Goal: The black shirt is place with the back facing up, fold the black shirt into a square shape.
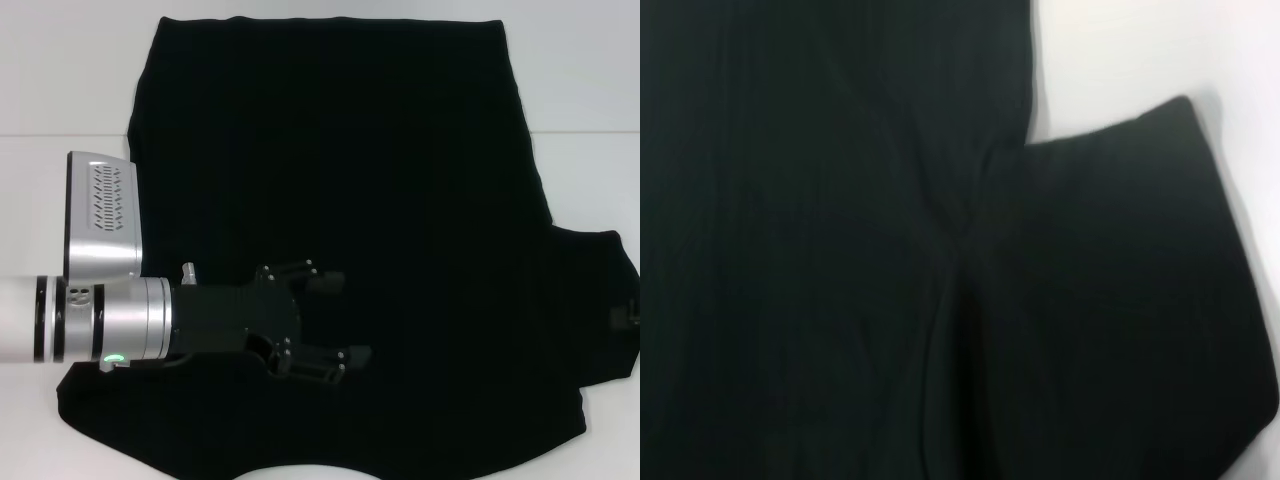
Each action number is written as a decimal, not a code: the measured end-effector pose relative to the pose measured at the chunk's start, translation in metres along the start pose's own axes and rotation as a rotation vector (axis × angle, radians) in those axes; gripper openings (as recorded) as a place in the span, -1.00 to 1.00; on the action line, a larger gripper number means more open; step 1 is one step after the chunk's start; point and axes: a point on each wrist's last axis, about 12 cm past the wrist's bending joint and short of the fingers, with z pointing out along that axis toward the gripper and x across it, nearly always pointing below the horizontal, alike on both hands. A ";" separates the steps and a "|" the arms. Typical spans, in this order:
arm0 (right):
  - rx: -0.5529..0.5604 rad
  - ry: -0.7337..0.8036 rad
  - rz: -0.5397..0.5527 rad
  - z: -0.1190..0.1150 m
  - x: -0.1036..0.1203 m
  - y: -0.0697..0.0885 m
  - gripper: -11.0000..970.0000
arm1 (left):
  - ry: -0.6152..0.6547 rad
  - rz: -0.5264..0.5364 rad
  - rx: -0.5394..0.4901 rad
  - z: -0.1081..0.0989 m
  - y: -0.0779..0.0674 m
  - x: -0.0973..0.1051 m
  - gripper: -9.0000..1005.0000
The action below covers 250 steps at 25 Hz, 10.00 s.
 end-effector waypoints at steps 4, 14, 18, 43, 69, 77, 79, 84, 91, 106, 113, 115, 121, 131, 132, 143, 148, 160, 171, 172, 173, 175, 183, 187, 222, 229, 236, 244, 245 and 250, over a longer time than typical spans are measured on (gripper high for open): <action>0.028 -0.005 0.004 0.008 -0.001 0.000 0.67 | 0.004 0.000 -0.010 0.000 0.002 0.000 0.90; 0.057 -0.005 -0.001 0.012 -0.002 0.002 0.03 | 0.004 -0.002 -0.027 -0.002 0.003 0.001 0.89; 0.061 -0.009 0.000 0.012 -0.002 0.000 -0.49 | 0.005 -0.005 -0.031 -0.002 0.003 0.002 0.89; 0.067 -0.174 -0.120 -0.009 -0.019 -0.009 -0.98 | -0.031 -0.066 -0.032 -0.001 0.000 0.002 0.89; -0.115 0.011 -0.534 0.061 -0.056 0.144 -0.93 | -0.048 -0.075 -0.072 -0.004 0.005 0.002 0.89; -0.131 -0.032 -0.503 0.054 -0.057 0.135 -0.49 | -0.057 -0.111 -0.121 -0.008 0.009 0.006 0.89; -0.146 -0.048 -0.492 0.053 -0.055 0.129 -0.16 | -0.069 -0.143 -0.141 -0.012 0.011 0.006 0.89; -0.208 -0.098 -0.517 0.053 -0.045 0.118 0.38 | -0.063 -0.292 -0.185 -0.035 0.018 0.008 0.89; -0.294 -0.164 -0.617 0.064 -0.027 0.113 0.66 | 0.052 -0.547 -0.325 -0.095 0.017 0.021 0.89; -0.349 -0.126 -0.851 0.068 -0.018 0.125 0.66 | 0.337 -0.779 -0.510 -0.168 -0.005 0.033 0.89; -0.344 -0.144 -0.853 0.066 -0.024 0.128 0.65 | 0.394 -0.779 -0.479 -0.162 -0.006 0.035 0.88; -0.341 -0.149 -0.853 0.066 -0.024 0.128 0.65 | 0.403 -0.776 -0.466 -0.159 -0.006 0.035 0.88; -0.337 -0.159 -0.849 0.065 -0.026 0.128 0.65 | 0.404 -0.777 -0.452 -0.153 -0.002 0.036 0.68; -0.335 -0.158 -0.847 0.064 -0.025 0.126 0.65 | 0.393 -0.790 -0.451 -0.153 -0.001 0.039 0.10; -0.335 -0.157 -0.846 0.064 -0.025 0.125 0.64 | 0.394 -0.790 -0.453 -0.153 -0.001 0.039 0.05; -0.308 -0.135 -0.759 0.056 -0.018 0.106 0.64 | 0.395 -0.794 -0.459 -0.153 -0.001 0.042 -0.77; -0.303 -0.071 -0.664 0.039 -0.007 0.082 0.64 | 0.383 -0.803 -0.455 -0.151 -0.001 0.042 -0.95; -0.282 0.051 -0.443 0.004 0.041 0.017 0.64 | 0.366 -0.815 -0.445 -0.143 0.000 0.047 -0.97; -0.248 0.106 -0.367 0.006 0.066 -0.004 0.64 | 0.358 -0.809 -0.442 -0.140 0.001 0.045 -0.97; -0.245 0.107 -0.364 0.008 0.066 -0.004 0.64 | 0.358 -0.809 -0.443 -0.140 0.001 0.045 -0.97; -0.244 0.106 -0.365 0.010 0.065 -0.003 0.64 | 0.358 -0.809 -0.443 -0.141 0.001 0.045 -0.97; -0.248 0.105 -0.371 0.013 0.063 0.000 0.64 | 0.357 -0.808 -0.445 -0.141 0.002 0.045 -0.97; -0.247 0.106 -0.396 0.023 0.055 0.011 0.49 | 0.359 -0.798 -0.457 -0.141 0.005 0.044 -0.97; -0.205 0.113 -0.386 0.025 0.055 0.007 0.36 | 0.357 -0.799 -0.459 -0.142 0.005 0.044 -0.97; -0.218 -0.094 -0.356 -0.031 0.116 -0.057 -0.85 | 0.182 -0.998 -0.309 -0.159 -0.039 0.057 -0.97; -0.215 -0.101 -0.330 -0.046 0.138 -0.070 -0.85 | 0.142 -1.028 -0.220 -0.159 -0.062 0.065 -0.97; -0.217 -0.158 -0.319 -0.060 0.144 -0.076 -0.85 | 0.094 -1.043 -0.204 -0.160 -0.071 0.069 -0.97; -0.213 -0.313 -0.377 -0.046 0.099 -0.059 -0.84 | -0.002 -0.953 -0.206 -0.140 -0.024 0.045 -0.97; -0.211 -0.336 -0.384 -0.044 0.090 -0.055 -0.84 | -0.015 -0.945 -0.210 -0.136 -0.015 0.041 -0.97; -0.182 -0.386 -0.416 -0.028 0.043 -0.033 -0.83 | -0.076 -0.902 -0.283 -0.113 0.035 0.019 -0.97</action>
